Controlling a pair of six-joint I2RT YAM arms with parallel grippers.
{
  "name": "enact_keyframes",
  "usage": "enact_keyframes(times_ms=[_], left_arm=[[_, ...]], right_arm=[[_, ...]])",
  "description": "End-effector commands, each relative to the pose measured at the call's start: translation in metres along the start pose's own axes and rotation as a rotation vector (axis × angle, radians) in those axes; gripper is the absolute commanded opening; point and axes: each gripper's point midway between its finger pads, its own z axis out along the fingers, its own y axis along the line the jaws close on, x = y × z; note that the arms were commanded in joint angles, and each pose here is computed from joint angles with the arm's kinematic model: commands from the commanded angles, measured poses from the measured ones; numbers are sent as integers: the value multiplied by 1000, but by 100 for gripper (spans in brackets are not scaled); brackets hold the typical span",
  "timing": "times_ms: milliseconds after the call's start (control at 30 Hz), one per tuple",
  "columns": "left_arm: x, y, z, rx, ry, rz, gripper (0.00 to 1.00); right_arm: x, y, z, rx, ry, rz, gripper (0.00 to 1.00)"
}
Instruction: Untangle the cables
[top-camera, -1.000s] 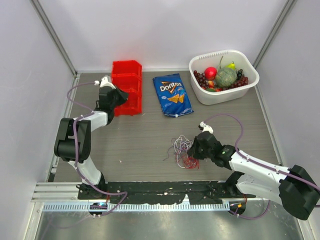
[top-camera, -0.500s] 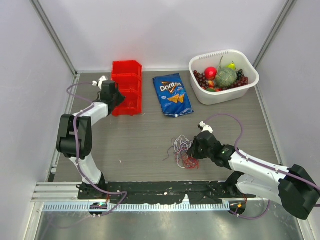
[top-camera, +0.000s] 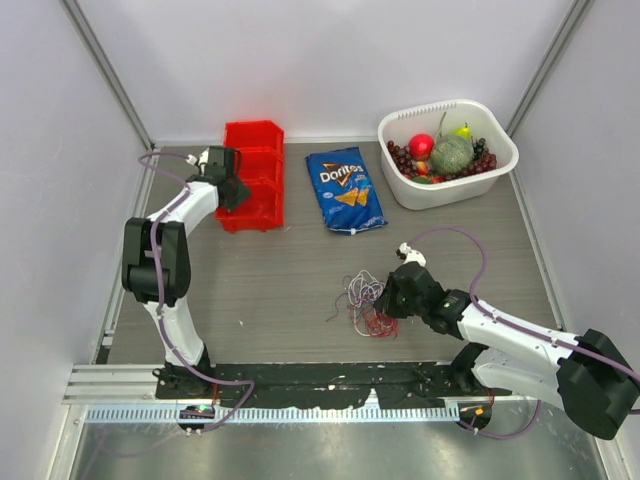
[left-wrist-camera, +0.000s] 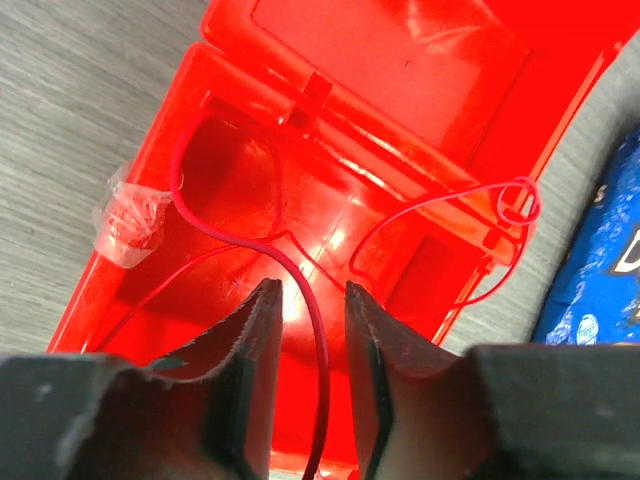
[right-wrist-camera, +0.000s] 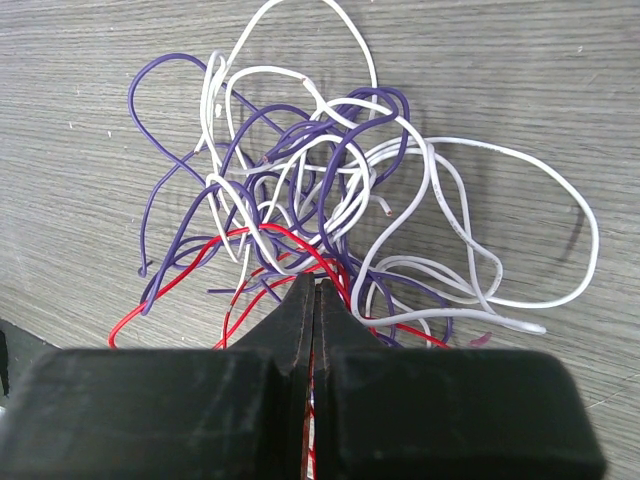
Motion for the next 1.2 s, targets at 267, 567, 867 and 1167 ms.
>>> enact_keyframes(times_ms=[267,567,867,1167], left_arm=[[-26,-36,-81,248,-77,71,86],[-15,-66,-72,356,39,165,77],[3,-69,-42,120,115,387,61],[-34,-41,-79,-27,-121,447,79]], right_arm=[[-15,17,-1,-53,-41,14,1],[-13,19,2,-63,-31,15,1],[-16,17,-1,-56,-46,16,1],[-15,18,-1,-59,-39,13,1]])
